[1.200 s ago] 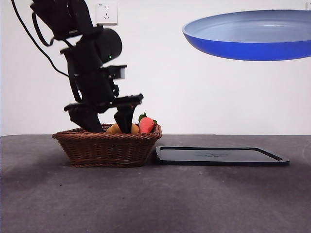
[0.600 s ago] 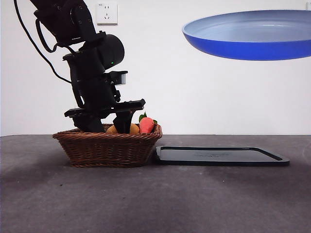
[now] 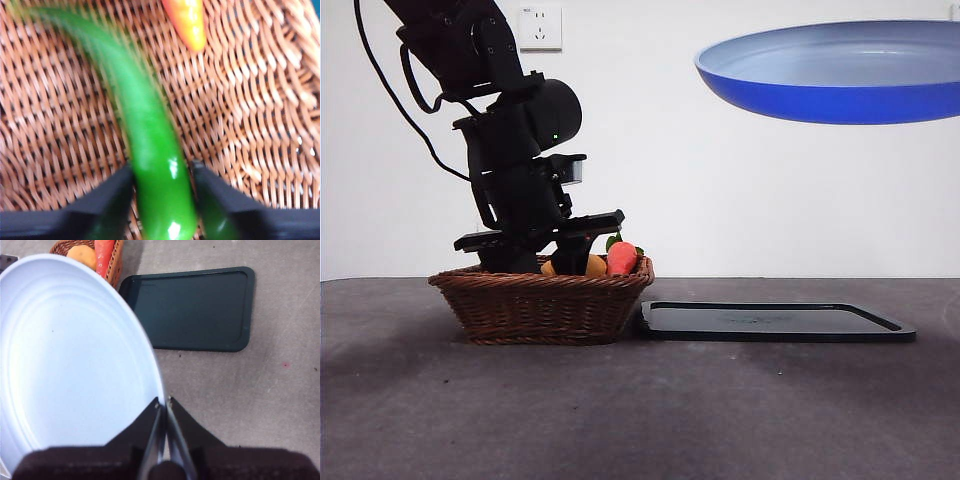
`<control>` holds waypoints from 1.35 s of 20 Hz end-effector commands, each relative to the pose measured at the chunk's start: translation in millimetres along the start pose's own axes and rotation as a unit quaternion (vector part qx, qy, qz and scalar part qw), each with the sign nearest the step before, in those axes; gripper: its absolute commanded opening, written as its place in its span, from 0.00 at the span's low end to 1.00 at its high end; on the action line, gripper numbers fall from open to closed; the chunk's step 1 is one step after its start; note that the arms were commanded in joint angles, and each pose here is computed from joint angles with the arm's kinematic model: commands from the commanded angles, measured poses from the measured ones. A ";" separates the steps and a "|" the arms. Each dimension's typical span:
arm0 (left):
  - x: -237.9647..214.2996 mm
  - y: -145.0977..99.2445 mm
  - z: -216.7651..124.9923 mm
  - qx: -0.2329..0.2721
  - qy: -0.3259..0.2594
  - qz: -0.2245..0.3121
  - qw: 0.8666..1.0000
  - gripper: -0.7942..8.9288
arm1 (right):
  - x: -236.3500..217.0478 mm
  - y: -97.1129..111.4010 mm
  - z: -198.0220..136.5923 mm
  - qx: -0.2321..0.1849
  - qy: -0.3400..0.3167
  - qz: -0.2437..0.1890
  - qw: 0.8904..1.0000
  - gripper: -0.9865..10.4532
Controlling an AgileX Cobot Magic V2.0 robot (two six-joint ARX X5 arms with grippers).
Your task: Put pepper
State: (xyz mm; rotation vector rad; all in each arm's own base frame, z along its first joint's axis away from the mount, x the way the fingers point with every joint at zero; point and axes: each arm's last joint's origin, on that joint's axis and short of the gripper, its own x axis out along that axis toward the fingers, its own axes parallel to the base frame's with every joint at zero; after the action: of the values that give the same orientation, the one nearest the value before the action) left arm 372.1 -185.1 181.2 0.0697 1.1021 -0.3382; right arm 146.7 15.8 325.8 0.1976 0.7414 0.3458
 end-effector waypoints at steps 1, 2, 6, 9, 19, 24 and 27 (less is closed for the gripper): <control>7.0 -2.3 0.8 -0.001 0.011 0.001 1.000 0.18 | -4.1 2.2 6.3 -0.002 -0.017 0.004 1.000 0.09; 6.8 -2.1 0.1 -0.002 0.015 0.002 1.000 0.18 | -4.0 2.1 6.4 -0.002 -0.017 0.004 1.000 0.09; -1.3 -1.5 1.0 -0.002 0.014 0.003 1.000 0.18 | -3.8 2.1 6.4 -0.001 -0.016 0.004 1.000 0.09; -22.1 -3.3 5.9 -0.001 -0.010 -0.002 1.000 0.18 | -2.8 1.7 6.6 0.000 -0.014 0.004 1.000 0.09; -146.7 -22.9 7.8 0.029 -0.131 -0.082 0.988 0.18 | 55.8 -18.8 20.1 0.045 0.067 -0.001 0.997 0.09; -172.5 -72.8 -11.3 0.099 -0.123 -0.196 0.968 0.18 | 106.3 -35.8 25.4 0.099 0.108 0.007 0.989 0.09; -162.7 -111.3 -26.2 0.158 -0.100 -0.217 0.958 0.18 | 121.8 -40.1 25.8 0.125 0.118 0.027 0.985 0.09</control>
State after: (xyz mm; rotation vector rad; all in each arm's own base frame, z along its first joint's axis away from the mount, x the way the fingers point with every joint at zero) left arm 248.9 -238.7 326.5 0.0517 0.8578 -0.8719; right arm 253.3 22.1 250.5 0.3963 1.0380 0.3258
